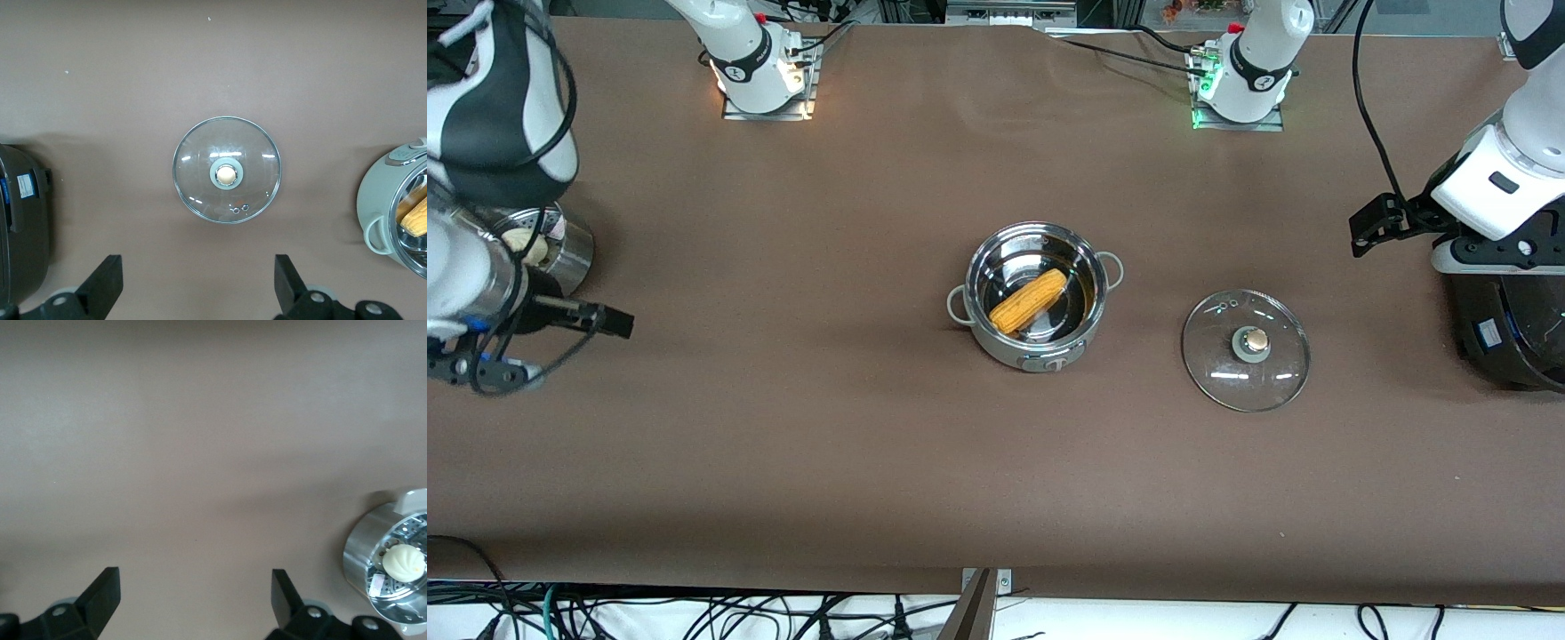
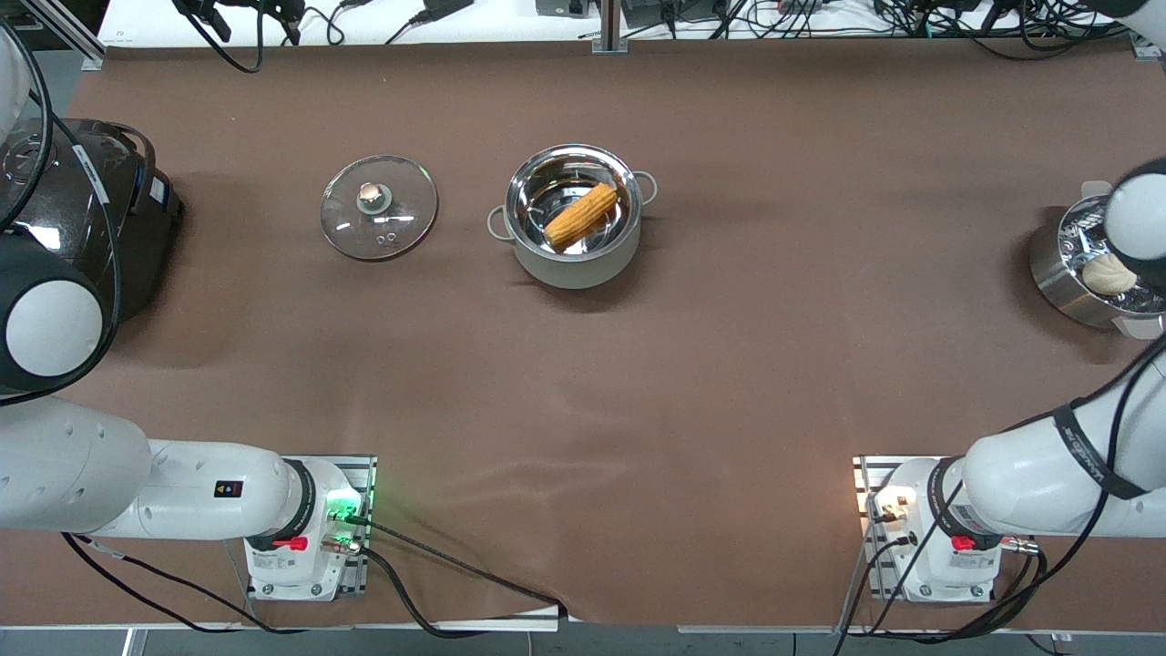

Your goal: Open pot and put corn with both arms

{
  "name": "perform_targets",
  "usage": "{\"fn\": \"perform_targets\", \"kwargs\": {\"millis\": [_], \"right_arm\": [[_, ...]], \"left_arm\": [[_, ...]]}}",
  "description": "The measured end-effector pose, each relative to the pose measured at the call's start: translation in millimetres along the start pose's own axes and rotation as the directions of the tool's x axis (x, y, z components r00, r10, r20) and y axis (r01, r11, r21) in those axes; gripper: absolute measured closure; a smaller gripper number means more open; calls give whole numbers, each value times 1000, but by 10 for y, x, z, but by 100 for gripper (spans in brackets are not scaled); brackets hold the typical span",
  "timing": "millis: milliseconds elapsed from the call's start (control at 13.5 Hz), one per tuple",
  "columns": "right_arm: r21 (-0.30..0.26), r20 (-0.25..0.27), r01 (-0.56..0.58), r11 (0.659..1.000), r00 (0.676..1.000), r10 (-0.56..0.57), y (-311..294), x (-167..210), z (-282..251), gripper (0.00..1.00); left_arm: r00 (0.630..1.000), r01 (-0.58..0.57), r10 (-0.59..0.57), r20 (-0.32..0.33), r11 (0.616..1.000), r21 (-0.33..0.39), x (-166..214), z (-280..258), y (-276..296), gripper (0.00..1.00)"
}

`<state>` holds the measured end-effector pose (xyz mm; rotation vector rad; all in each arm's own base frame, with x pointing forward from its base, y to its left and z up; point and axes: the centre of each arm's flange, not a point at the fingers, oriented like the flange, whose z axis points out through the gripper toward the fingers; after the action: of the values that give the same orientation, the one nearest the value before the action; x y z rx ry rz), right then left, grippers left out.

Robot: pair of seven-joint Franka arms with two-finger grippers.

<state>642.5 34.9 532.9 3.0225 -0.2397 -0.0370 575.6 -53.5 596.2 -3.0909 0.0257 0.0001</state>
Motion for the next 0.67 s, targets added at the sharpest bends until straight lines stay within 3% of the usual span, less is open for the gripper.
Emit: {"fn": "perform_targets", "kwargs": {"millis": [222, 370, 667], "right_arm": [[60, -13, -44, 997, 999, 45, 228, -484, -339, 0], [64, -21, -58, 996, 998, 60, 330, -640, -515, 0], [48, 19, -22, 999, 1000, 21, 467, -816, -647, 0]], "left_arm": [[1000, -1, 1, 0, 1000, 0, -1, -1, 10, 0], [1000, -1, 1, 0, 1000, 0, -2, -1, 20, 0], [1000, -1, 1, 0, 1000, 0, -3, -2, 28, 0]]}}
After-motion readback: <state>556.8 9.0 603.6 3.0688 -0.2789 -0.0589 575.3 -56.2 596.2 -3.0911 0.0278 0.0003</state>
